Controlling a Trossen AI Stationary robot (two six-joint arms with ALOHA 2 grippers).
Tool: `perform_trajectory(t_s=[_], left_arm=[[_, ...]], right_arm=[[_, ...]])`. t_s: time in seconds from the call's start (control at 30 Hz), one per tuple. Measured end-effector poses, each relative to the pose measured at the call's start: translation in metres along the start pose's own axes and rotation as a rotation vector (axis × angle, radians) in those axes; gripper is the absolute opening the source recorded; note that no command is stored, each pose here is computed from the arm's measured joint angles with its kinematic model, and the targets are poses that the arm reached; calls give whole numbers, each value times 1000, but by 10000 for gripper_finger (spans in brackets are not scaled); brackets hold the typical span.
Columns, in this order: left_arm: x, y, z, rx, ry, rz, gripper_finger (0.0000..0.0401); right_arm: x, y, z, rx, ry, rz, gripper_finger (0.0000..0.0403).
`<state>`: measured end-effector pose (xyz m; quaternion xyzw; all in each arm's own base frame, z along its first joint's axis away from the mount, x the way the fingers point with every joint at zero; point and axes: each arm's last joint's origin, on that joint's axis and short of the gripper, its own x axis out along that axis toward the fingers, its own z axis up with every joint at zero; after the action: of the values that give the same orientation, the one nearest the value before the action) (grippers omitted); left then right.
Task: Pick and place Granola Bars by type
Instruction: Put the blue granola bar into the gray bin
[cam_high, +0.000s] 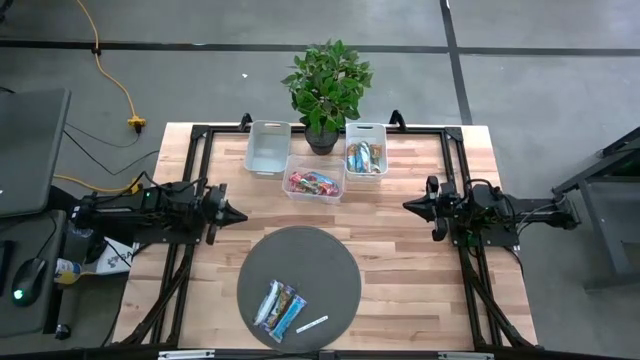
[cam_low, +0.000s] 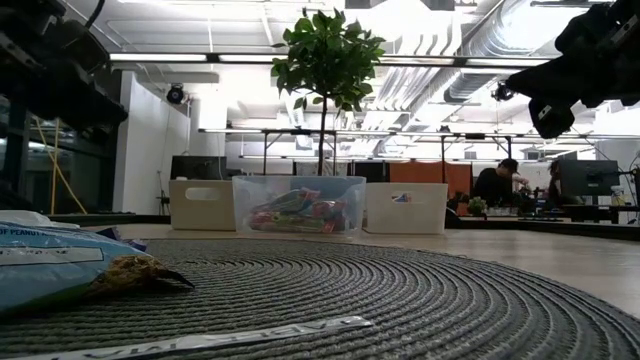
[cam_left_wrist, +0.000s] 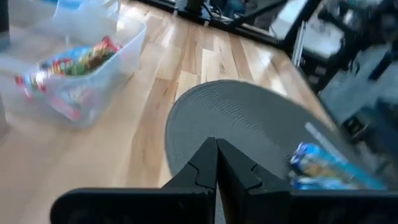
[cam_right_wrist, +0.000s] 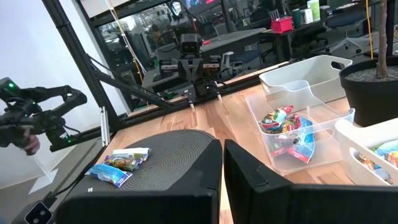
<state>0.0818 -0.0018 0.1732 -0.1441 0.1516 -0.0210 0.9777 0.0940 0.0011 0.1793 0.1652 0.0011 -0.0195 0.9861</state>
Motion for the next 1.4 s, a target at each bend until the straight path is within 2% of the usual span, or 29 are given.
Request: perform_trajectory(t_s=[0.13, 0.27, 0.4, 0.6, 1.0, 1.1, 1.23, 1.4], left_arm=[[0, 0, 3, -139, -36, 29, 1], [0, 2, 5, -199, -85, 103, 1], [0, 3, 5, -256, -94, 113, 1], [-1, 4, 6, -269, -125, 170, 1], [-1, 4, 7, -346, -131, 139, 1], [-1, 1, 12, -340, -168, 84, 1], [-3, -4, 23, -271, -259, -17, 1], [-3, -5, 34, -230, -370, 16, 1]], right_arm=[[0, 0, 0, 0, 0, 0, 0], [0, 0, 0, 0, 0, 0, 0], [0, 0, 0, 0, 0, 0, 0], [0, 0, 0, 0, -1, 1, 0], [0, 0, 0, 0, -1, 0, 0], [0, 0, 0, 0, 0, 1, 0], [0, 0, 0, 0, 0, 0, 0], [0, 0, 0, 0, -1, 0, 0]])
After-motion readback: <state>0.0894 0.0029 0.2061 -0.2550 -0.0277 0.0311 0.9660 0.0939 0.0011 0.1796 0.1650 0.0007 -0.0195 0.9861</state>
